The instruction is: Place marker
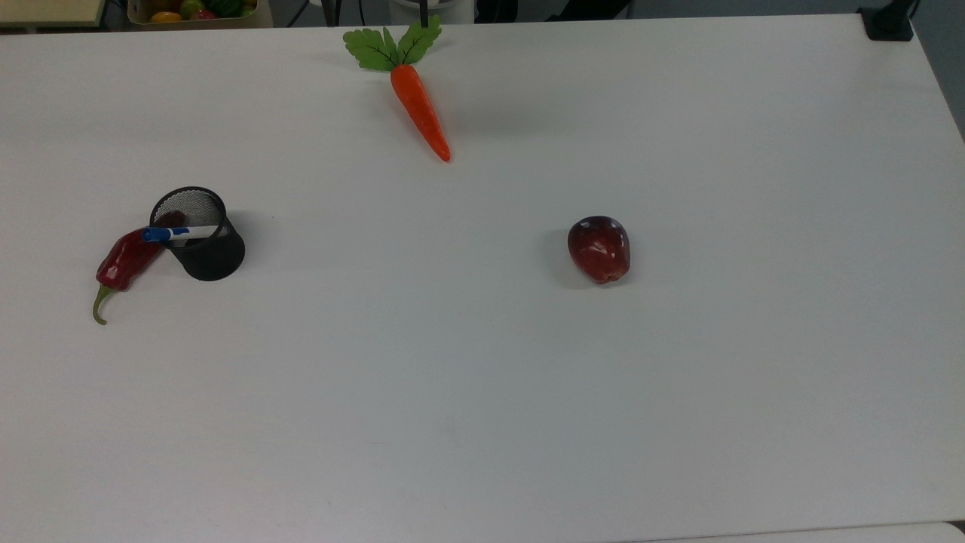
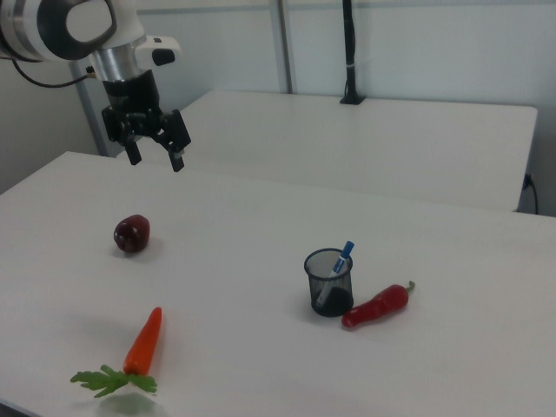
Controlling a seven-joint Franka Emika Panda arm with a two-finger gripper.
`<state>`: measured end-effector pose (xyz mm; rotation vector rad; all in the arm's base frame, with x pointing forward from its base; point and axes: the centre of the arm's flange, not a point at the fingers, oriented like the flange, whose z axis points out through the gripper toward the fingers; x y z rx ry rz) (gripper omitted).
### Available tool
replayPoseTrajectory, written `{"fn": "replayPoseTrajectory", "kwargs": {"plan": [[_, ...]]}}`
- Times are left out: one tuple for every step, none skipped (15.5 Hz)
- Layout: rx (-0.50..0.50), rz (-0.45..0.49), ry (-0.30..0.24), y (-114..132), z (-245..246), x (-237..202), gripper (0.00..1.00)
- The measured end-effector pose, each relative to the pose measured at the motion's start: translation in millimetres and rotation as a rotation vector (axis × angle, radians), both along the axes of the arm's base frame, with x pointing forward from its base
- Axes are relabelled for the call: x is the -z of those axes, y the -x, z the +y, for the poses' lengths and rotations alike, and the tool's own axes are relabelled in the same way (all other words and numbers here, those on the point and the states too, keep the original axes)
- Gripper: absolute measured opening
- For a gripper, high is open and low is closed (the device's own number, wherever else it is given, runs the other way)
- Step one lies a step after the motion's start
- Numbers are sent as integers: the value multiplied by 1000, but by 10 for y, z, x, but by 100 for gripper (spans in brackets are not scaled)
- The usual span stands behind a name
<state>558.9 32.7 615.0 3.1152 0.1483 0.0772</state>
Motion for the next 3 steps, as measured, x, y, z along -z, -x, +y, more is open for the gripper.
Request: {"fn": "replayPoseTrajectory", "kwargs": {"plan": [[2,1,0,15,-14,-14,100],[5,1,0,16,-32,-11,100],[8,4,0,15,-46,2,100]]}}
